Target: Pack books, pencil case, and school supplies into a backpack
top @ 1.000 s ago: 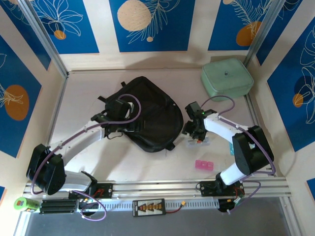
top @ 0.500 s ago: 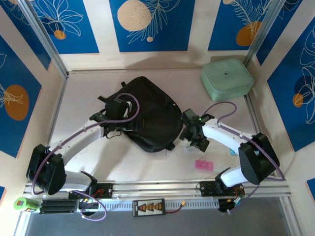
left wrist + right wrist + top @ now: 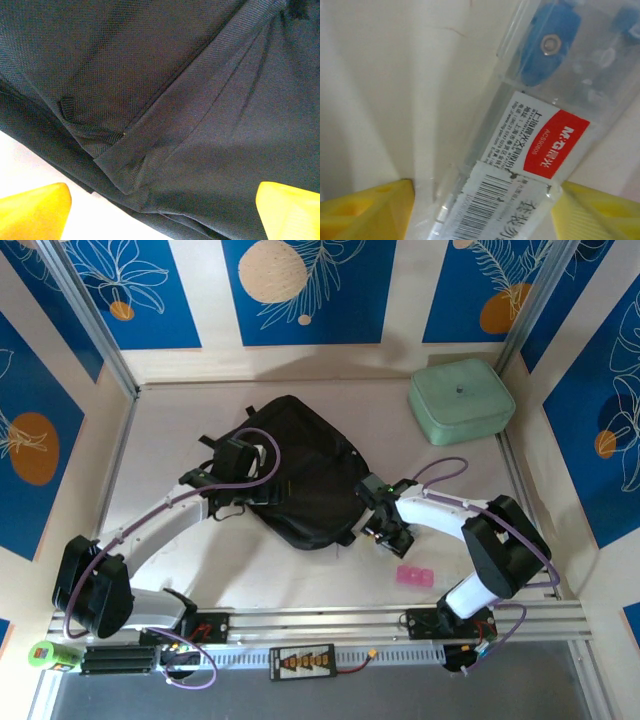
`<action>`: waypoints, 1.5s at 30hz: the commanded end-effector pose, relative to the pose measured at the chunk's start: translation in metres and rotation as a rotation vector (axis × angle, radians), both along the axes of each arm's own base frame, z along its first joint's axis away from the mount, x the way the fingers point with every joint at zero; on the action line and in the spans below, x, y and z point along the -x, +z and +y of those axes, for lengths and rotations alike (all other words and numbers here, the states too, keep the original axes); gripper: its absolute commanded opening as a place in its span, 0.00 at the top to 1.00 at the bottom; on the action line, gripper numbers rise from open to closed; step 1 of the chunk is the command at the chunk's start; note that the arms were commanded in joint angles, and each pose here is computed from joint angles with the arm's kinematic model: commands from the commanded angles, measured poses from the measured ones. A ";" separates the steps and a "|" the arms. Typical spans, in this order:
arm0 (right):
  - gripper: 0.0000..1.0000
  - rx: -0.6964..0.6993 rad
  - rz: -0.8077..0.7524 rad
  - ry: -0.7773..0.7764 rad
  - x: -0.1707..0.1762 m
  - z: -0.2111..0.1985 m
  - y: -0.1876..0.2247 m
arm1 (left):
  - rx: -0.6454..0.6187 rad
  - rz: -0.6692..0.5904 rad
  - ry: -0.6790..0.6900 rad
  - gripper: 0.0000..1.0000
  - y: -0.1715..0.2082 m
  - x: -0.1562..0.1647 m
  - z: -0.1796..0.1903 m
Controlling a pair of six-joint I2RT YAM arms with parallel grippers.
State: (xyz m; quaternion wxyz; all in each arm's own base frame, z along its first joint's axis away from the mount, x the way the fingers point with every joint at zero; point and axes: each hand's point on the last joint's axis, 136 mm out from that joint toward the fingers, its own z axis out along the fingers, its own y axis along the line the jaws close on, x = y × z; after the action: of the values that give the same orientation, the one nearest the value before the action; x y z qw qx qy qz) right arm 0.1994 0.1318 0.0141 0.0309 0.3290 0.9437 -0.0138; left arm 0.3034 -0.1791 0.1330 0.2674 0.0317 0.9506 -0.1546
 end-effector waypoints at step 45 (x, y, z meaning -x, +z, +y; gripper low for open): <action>0.61 -0.062 -0.367 0.253 -0.043 -0.021 0.082 | 0.024 0.166 -0.382 0.89 -0.039 -0.025 -0.126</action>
State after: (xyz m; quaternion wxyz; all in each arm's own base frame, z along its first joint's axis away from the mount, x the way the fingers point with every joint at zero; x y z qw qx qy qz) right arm 0.2371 0.1095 0.0835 0.1776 0.2043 0.9604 0.0661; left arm 0.3340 -0.2903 0.0981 0.1655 0.1912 0.9428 -0.2174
